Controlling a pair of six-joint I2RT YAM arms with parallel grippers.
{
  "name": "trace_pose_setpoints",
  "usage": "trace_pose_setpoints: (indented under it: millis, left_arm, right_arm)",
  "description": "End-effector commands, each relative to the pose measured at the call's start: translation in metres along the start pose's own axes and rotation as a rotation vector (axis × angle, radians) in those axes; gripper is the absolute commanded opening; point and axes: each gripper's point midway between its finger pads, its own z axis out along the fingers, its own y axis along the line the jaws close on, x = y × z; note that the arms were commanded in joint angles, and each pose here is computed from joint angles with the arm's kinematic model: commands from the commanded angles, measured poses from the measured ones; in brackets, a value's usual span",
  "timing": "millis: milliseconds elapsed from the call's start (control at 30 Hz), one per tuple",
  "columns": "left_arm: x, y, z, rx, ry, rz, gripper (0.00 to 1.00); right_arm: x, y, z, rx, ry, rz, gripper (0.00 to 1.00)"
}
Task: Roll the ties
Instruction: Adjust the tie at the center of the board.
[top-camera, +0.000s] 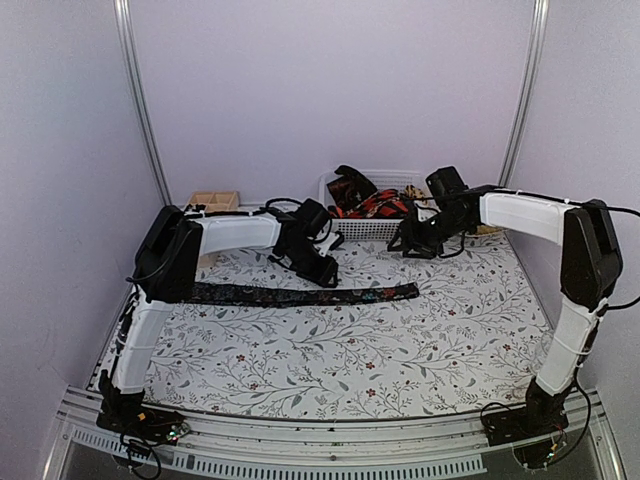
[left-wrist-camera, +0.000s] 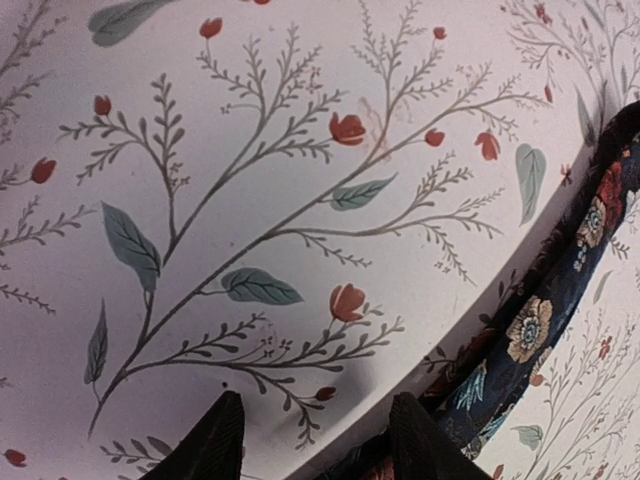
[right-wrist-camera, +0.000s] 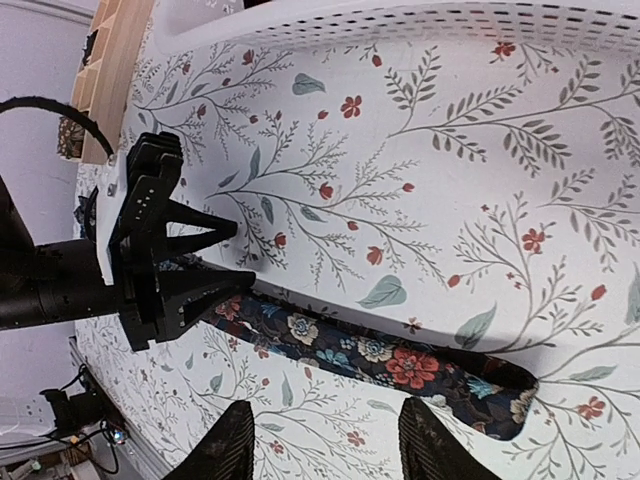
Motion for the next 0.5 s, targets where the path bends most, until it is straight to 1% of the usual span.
trace_pose_setpoints:
  millis: [0,133,233,267,467]
  left_arm:
    - [0.022,-0.018,0.016,0.099,0.075,0.001,0.49]
    - [0.037,-0.03,0.022,0.144,0.11,-0.007,0.46]
    - [0.051,-0.043,0.029,0.183,0.14,-0.008,0.43]
    - [0.056,-0.048,0.031,0.197,0.149,-0.009,0.42]
    - [0.079,-0.099,0.039,0.313,0.195,0.028,0.38]
  right_arm:
    - [0.013,-0.03,-0.034,0.149,-0.005,-0.026,0.5]
    - [0.031,-0.056,-0.025,0.169,0.034,0.02,0.5]
    - [0.043,-0.067,-0.02,0.169,0.06,0.052,0.5]
    - [0.053,-0.073,-0.018,0.175,0.08,0.066,0.5]
    - [0.072,-0.079,-0.025,0.163,0.092,0.096,0.5]
